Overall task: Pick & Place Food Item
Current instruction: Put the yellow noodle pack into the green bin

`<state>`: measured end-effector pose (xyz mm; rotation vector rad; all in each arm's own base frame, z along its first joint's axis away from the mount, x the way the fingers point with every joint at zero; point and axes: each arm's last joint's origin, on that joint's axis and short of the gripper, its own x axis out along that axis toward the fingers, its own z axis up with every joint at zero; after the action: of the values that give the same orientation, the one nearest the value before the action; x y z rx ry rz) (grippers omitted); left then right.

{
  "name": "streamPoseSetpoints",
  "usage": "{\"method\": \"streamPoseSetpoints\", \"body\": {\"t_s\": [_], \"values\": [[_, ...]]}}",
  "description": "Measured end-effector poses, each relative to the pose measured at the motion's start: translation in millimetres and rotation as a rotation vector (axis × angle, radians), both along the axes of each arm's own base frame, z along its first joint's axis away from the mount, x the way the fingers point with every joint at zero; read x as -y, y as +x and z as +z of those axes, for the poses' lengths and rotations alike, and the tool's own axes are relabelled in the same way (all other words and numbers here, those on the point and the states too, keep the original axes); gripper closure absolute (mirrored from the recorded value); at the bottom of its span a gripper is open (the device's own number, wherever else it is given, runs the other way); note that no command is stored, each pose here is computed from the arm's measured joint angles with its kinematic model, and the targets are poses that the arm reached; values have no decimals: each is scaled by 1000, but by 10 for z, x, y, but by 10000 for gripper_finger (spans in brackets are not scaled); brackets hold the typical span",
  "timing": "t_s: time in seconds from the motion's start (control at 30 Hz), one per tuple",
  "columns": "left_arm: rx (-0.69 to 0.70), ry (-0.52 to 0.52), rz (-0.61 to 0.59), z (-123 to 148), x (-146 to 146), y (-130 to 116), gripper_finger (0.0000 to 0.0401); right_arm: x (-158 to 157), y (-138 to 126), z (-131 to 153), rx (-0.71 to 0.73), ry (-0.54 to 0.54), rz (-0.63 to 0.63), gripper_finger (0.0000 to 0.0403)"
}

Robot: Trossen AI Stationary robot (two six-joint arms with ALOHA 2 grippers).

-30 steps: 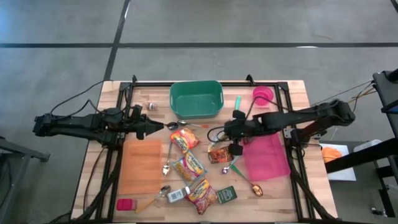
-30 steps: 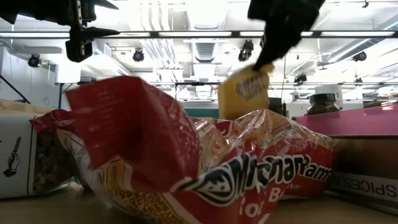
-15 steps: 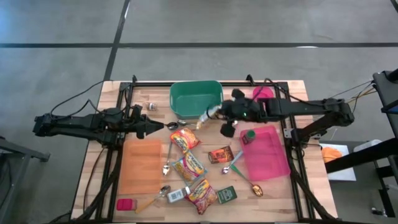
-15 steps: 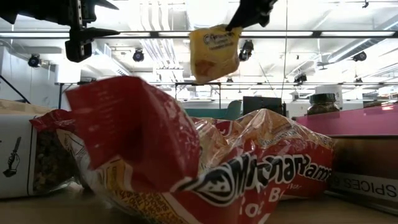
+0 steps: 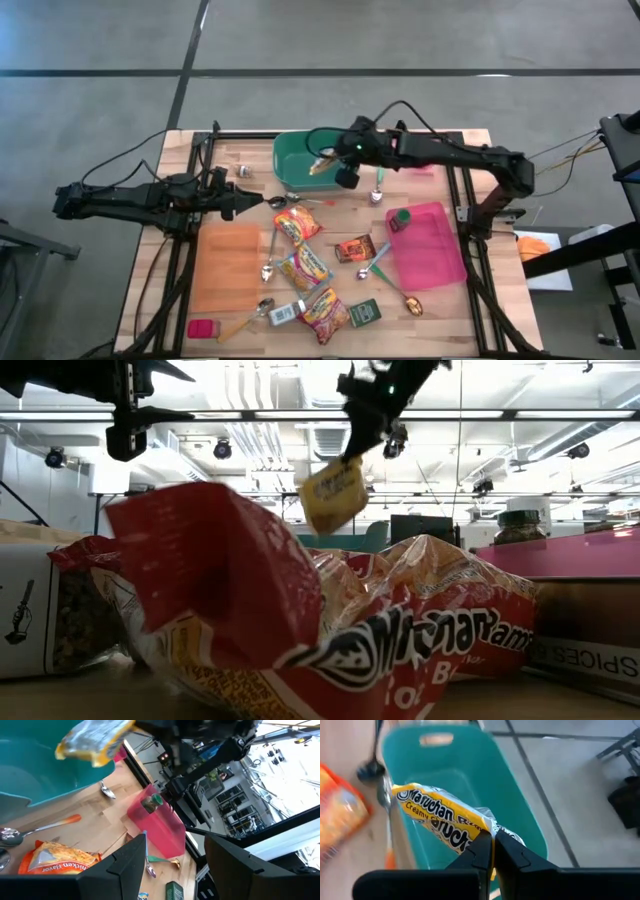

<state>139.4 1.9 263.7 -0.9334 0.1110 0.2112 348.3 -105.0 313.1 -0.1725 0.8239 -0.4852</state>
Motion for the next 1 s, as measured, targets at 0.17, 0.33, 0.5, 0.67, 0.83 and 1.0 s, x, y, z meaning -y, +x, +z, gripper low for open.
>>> {"method": "streamPoseSetpoints", "body": {"t_s": [0.17, 0.33, 0.5, 0.67, 0.83, 1.0], "values": [[-1, 2, 0, 0, 0, 0, 197, 128, 74, -207, -154, -78, 133, 392], [-1, 2, 0, -1, 0, 0, 197, 161, 136, -360, -287, -163, 263, 392], [-1, 2, 0, -1, 0, 0, 197, 184, 179, -469, -404, -255, 373, 392], [-4, 2, 0, -4, 0, -1, 197, 253, 171, -521, -499, -333, 343, 392], [-4, 2, -1, -4, 0, -1, 197, 379, 122, -518, -512, -333, 303, 392], [-4, -5, 1, -4, 0, -1, 197, 460, 80, -521, -523, -322, 297, 392]]}}
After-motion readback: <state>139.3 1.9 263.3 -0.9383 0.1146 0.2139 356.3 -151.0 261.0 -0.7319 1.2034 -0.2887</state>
